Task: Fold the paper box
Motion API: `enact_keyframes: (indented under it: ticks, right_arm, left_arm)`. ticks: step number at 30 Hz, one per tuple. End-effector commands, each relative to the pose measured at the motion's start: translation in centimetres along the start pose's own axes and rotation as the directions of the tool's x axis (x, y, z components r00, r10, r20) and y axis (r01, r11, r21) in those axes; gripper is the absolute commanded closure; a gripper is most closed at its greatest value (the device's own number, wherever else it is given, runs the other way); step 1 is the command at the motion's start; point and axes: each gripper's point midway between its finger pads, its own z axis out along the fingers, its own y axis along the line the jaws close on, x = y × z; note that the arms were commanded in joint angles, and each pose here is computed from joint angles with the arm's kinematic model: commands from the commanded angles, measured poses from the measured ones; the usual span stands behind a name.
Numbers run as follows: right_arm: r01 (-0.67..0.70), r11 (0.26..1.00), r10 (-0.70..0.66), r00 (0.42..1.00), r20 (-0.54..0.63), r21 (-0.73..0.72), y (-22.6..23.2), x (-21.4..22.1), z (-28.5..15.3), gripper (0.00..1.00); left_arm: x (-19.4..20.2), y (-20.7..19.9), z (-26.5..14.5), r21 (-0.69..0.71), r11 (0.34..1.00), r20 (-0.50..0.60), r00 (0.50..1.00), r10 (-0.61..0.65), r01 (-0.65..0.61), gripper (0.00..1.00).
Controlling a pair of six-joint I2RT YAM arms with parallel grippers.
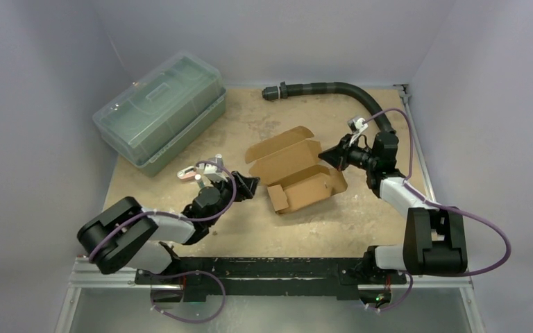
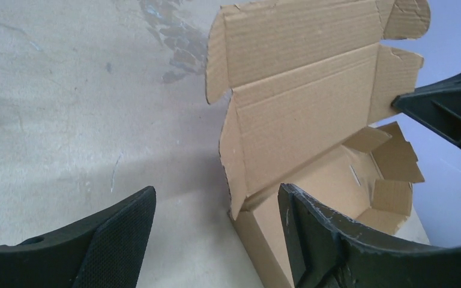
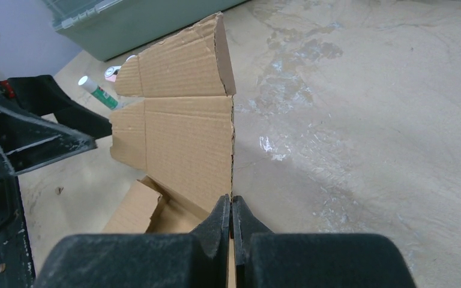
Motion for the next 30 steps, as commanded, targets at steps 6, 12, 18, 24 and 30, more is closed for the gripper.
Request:
enact_keyframes:
  ticks: [6, 12, 18, 24, 30]
  right_arm:
    - [0.028, 0.999, -0.027, 0.999, 0.022, -0.035, 0.4, -0.4, 0.0, 1.0]
    - [0.023, 0.999, -0.023, 1.0, 0.018, -0.036, 0.3, -0.3, 0.1, 1.0]
    - [0.022, 0.999, -0.021, 1.0, 0.016, -0.037, 0.3, -0.3, 0.1, 1.0]
    - [0.021, 0.999, -0.021, 1.0, 0.016, -0.042, 0.4, -0.2, 0.1, 1.0]
    - [0.019, 0.999, -0.018, 1.0, 0.018, -0.049, 0.5, -0.3, 0.1, 1.0]
  left_arm:
    - [-3.4, -4.7, 2.7, 0.225, 0.974, 0.108, 0.992, -0.067, 0.042, 0.34]
    - [-2.0, -5.4, 3.8, 0.257, 0.966, 0.049, 0.999, -0.018, 0.004, 0.45]
    - [-1.0, -4.6, 4.5, 0.229, 0.973, 0.02, 1.0, 0.0, -0.005, 0.56]
    - [-0.5, -2.6, 5.2, 0.121, 0.993, -0.003, 1.0, -0.006, 0.006, 0.51]
    - [-0.5, -1.4, 4.2, 0.07, 0.996, -0.014, 0.999, -0.046, 0.047, 0.35]
